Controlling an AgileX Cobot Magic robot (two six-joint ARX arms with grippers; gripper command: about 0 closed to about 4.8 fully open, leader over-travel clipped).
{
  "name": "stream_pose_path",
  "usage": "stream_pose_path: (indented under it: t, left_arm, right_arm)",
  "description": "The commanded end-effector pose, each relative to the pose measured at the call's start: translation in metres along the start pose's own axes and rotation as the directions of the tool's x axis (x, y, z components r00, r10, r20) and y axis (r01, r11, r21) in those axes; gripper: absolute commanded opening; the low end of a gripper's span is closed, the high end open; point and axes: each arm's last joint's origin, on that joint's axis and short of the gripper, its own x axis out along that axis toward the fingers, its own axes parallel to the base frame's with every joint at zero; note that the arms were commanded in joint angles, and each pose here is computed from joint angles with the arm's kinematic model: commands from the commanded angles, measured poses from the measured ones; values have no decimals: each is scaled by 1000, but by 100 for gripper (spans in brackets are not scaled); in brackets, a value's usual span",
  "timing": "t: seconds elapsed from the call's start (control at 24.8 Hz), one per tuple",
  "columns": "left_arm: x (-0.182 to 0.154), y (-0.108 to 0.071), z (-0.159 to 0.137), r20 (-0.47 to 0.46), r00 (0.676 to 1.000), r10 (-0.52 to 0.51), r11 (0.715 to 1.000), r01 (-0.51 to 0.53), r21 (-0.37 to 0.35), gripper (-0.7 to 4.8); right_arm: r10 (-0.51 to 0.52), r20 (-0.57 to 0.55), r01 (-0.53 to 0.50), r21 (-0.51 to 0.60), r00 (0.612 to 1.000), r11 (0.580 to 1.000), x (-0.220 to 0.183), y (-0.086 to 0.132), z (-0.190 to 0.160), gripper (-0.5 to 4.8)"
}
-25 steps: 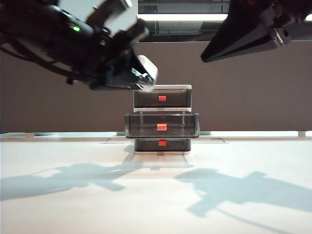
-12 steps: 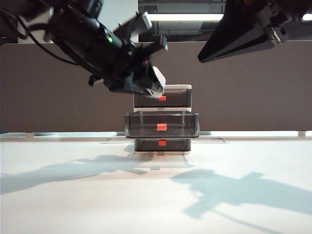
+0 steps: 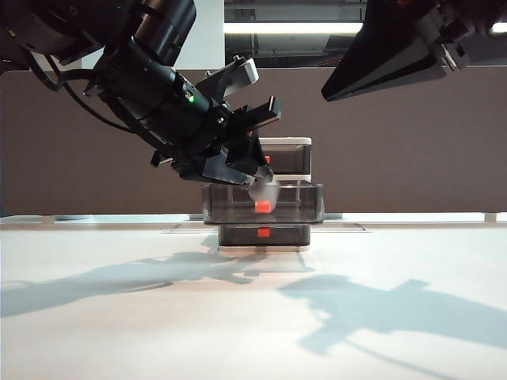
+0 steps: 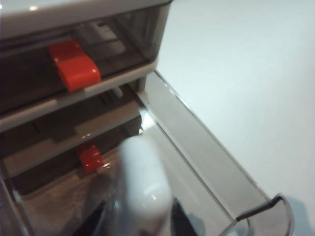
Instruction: Pick up the earphone case on the table, open the lid, insert the wireless earphone on the table into it, close the lid, put the earphone case into the second layer of the drawer, and finally close the drawer.
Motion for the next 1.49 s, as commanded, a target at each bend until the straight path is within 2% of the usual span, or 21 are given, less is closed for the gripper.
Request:
stream_pose_path:
  t: [0.04,0.28,0.4,0.44,0.57,0.69,0.73,0.77,1.01,1.13,1.25,1.49]
  left_arm:
    - [0,1,4,26,1000,-1,1000,1,6,153]
    - [-1,0,5,41,999,-3,1000,3,9,152]
    - [-4,0,9,52,999,-5,999,2,52,146]
    - [-5,-1,10,59,998,-6,998,2,66,131]
    - [-11,-2,17,95,995,-9,994,-1,112,34]
    - [-16,0,26,125,992,-6,989,-13,149,-6]
    - [-17,2,33,144,990,2,989,-23,147,-6]
    - [-18,8,40,163,986,15,988,-40,150,-6]
    - [-25,35,67,244,966,87,981,-125,147,-6]
    - [-27,48,77,283,952,119,973,-168,156,-6]
    - [-23,56,80,290,947,136,971,-186,152,-6]
    - [-5,61,80,271,952,139,961,-196,196,-6]
  right_arm:
    - [-9,20,9,7,1000,1000,-1,0,3,-5]
    - [-51,20,50,19,999,999,-1,-1,3,-5]
    - [-50,16,50,20,999,999,0,-1,3,-5]
    - [-50,15,50,21,999,999,0,-1,3,-5]
    - [-51,19,51,20,999,999,0,-2,3,-5]
    - [-74,26,73,27,997,997,0,-2,4,-5]
    - [-149,18,147,81,989,986,1,-5,3,-5]
    - [-166,3,164,103,986,981,4,-6,2,-5]
    - [-152,-19,153,109,988,982,21,-11,-1,-5]
    - [-199,-28,201,127,980,971,34,-16,-3,-5]
    - [-201,-23,202,126,979,971,43,-19,-4,-5]
    - [-213,6,211,117,977,970,57,-20,-4,-5]
